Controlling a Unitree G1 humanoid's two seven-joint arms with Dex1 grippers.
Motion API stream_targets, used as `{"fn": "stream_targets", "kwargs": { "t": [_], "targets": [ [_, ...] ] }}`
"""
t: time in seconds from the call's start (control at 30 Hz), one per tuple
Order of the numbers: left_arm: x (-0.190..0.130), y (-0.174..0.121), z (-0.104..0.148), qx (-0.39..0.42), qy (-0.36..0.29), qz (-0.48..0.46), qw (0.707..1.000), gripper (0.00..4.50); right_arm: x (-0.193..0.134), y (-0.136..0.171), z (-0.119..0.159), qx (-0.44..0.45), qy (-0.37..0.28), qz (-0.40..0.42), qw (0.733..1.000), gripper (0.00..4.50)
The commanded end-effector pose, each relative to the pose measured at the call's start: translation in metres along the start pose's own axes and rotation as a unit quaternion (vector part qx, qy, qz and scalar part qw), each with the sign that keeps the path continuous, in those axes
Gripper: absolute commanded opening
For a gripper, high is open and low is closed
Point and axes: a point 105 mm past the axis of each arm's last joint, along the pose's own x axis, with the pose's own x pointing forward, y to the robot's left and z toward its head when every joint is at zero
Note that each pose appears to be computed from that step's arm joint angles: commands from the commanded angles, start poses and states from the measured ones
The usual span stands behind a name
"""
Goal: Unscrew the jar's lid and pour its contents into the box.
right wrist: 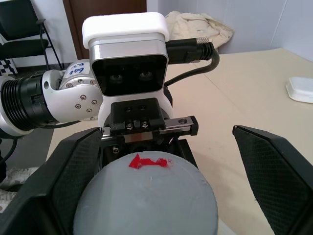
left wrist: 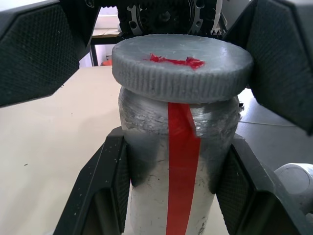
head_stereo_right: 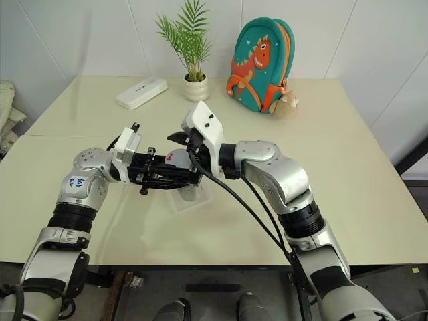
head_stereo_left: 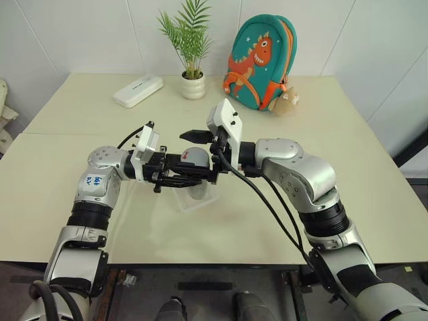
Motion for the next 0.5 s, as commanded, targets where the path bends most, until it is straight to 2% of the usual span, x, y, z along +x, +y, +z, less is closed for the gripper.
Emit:
{"fn": "stream_targets", "kwargs": {
  "t": [0.03, 0.5],
  "targets": [
    [0.000, -0.003, 0.013, 0.030, -0.002, -0.036, 0.999, 1.97, -0.003, 0.001, 0.015, -0.031, -0.014, 0.002, 0.999, 4.47],
    [-0.001, -0.001, 0.012, 0.031, -0.002, -0.033, 0.999, 1.97, -0.022, 0.003, 0.018, -0.042, -0.003, 0.009, 0.999, 4.47]
  ]
}}
